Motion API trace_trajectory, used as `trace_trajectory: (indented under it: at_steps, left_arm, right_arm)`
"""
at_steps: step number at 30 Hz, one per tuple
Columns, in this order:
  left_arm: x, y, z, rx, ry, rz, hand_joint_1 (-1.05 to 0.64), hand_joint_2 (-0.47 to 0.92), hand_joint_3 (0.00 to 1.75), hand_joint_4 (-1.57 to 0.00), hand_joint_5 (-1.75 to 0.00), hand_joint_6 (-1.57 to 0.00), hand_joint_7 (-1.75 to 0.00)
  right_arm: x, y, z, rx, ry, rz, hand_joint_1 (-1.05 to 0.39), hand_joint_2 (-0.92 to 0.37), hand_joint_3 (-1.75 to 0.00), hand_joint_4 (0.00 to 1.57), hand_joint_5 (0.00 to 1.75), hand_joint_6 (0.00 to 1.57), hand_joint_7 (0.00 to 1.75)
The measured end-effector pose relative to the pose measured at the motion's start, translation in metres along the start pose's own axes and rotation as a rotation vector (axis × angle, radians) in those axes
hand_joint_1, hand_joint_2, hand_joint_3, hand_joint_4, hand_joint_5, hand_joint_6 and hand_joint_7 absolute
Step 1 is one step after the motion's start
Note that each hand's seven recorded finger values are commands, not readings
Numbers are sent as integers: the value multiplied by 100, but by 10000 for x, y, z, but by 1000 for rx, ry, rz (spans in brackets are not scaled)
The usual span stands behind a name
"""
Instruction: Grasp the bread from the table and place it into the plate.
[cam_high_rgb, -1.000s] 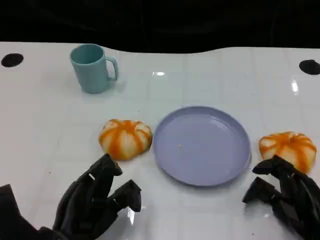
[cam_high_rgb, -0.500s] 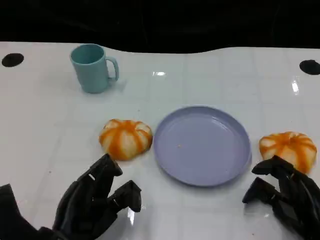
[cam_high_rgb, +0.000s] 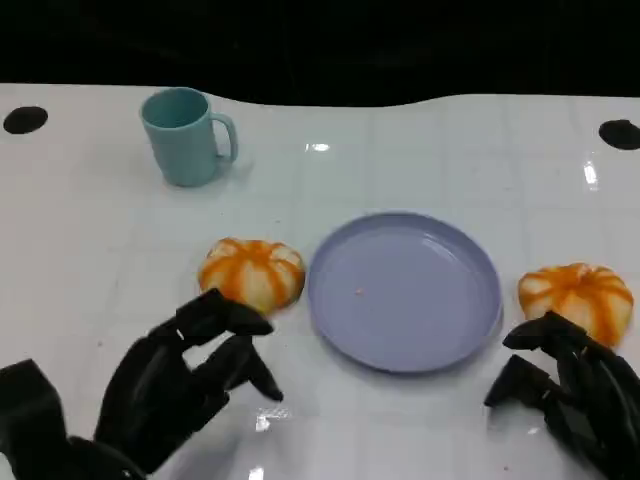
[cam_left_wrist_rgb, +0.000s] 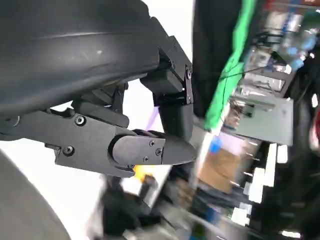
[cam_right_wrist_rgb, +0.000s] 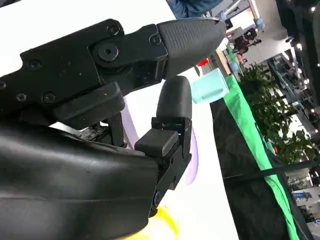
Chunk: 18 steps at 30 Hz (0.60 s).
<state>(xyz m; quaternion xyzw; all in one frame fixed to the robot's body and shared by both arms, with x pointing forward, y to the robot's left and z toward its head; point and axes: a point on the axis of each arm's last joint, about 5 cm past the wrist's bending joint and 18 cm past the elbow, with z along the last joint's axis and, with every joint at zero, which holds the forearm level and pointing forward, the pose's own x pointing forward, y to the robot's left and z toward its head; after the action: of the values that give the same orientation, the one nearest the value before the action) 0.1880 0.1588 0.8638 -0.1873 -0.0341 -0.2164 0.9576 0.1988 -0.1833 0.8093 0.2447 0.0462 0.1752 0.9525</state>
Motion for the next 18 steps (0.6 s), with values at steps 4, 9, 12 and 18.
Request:
trace_trajectory:
  at_steps: [4, 9, 12, 18]
  left_arm:
    - [81, -19, 153, 324, -26, -30, -58, 92, 25, -45, -97, -53, -25]
    - [117, -24, 287, 606, -16, -47, -55, 92, 10, -28, -66, -46, -5]
    - [192, -32, 434, 855, -23, -55, -55, 92, 5, -24, -60, -43, -2]
    - [319, -100, 628, 1244, -4, -86, -54, 86, 0, -11, -35, -32, 0]
  right_arm:
    - [6, 6, -1, 0, 1, -4, -56, -92, -21, 66, 154, 63, 119]
    - [9, 5, -3, 3, -2, 1, -54, -92, -23, 66, 154, 61, 118]
    - [13, 7, -2, 4, -1, -4, -56, -92, -21, 67, 152, 64, 117]
    - [33, 25, 13, 30, 11, -15, -53, -92, -17, 62, 156, 63, 116]
